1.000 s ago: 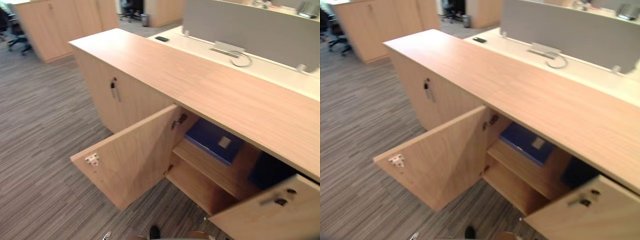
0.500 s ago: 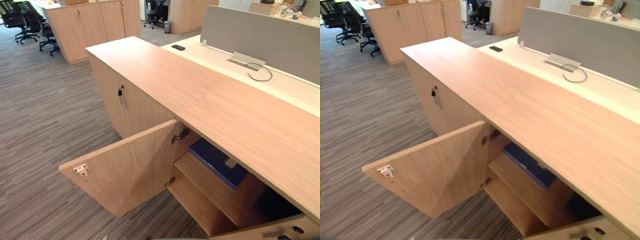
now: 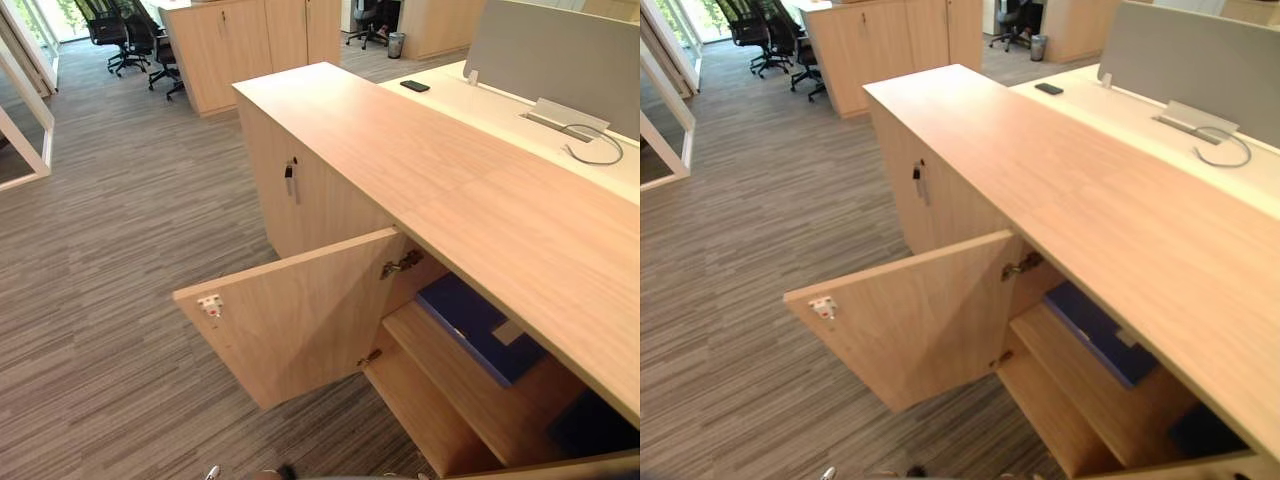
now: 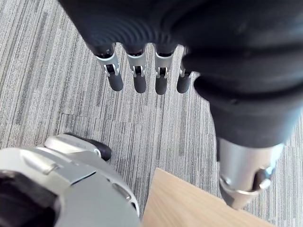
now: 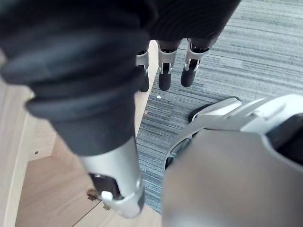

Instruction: Walk over to the cabinet, pick up the folder, carry it to the office cabinet, place the folder inside the office cabinet, then close the office cabinet door

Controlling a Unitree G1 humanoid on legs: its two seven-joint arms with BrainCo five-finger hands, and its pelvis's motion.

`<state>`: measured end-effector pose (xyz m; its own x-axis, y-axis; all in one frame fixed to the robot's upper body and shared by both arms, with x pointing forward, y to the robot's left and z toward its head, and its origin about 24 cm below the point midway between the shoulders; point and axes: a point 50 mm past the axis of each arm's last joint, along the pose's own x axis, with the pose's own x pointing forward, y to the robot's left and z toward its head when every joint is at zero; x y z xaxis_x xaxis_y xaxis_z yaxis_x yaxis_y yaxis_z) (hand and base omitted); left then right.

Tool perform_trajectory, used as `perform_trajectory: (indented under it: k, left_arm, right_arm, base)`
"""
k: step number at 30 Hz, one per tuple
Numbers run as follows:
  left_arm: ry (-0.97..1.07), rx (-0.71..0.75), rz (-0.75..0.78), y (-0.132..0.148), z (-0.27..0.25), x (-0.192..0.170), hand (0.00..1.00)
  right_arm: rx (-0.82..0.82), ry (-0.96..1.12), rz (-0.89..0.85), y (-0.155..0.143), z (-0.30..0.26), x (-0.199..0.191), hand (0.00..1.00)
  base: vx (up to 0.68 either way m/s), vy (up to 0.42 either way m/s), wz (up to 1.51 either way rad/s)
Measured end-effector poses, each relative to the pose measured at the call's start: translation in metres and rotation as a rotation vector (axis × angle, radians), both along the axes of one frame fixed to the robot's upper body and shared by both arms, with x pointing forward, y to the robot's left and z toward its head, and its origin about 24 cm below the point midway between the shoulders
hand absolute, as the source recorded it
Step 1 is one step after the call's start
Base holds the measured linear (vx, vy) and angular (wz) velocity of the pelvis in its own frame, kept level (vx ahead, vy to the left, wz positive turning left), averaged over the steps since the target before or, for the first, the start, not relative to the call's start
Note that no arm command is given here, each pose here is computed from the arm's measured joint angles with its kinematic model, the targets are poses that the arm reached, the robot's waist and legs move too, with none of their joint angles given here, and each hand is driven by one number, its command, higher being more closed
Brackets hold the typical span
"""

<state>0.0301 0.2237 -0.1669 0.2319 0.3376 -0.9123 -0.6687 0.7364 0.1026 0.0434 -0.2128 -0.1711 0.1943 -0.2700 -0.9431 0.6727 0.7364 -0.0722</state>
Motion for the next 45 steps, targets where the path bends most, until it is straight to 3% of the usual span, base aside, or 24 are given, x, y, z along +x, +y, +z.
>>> perform_trajectory:
  k: [7,14,20,29,35,40,45]
  left_arm:
    - [0.000,0.010,-0.026,0.000,0.000,0.005,0.00]
    - [0.004,0.000,-0.074,-0.010,-0.001,0.010,0.00]
    - [-0.047,0.023,-0.167,-0.012,0.003,0.042,0.00]
    - [-0.078,0.056,-0.231,-0.015,0.007,0.061,0.00]
    - [-0.175,0.137,-0.257,0.003,0.021,0.088,0.00]
    - [-0.234,0.255,-0.309,0.040,0.041,0.118,0.00]
    - [-0.285,0.324,-0.388,0.054,0.058,0.142,0.00]
  right_arm:
    - [-0.003,0.034,-0.129,-0.007,-0.001,-0.020,0.00]
    - [-0.031,0.013,-0.064,-0.012,0.002,-0.006,0.00]
    - [-0.049,-0.008,0.037,-0.008,0.003,0.009,0.00]
    - [-0.044,0.007,0.001,-0.007,0.002,0.003,0.00]
    - [-0.031,0.024,-0.044,-0.007,0.000,-0.004,0.00]
    - [-0.020,0.034,-0.046,-0.008,0.000,-0.006,0.00]
    - [-0.059,-0.076,0.020,-0.013,0.008,0.033,0.00]
  base:
    - [0.04,0.210,0.14]
    - [0.03,0.027,-0.20]
    - [0.00,0.040,-0.26]
    - [0.02,-0.023,-0.28]
    - [-0.03,-0.064,-0.06]
    - [-0.11,-0.043,-0.04]
    - [-0.23,0.140,-0.56]
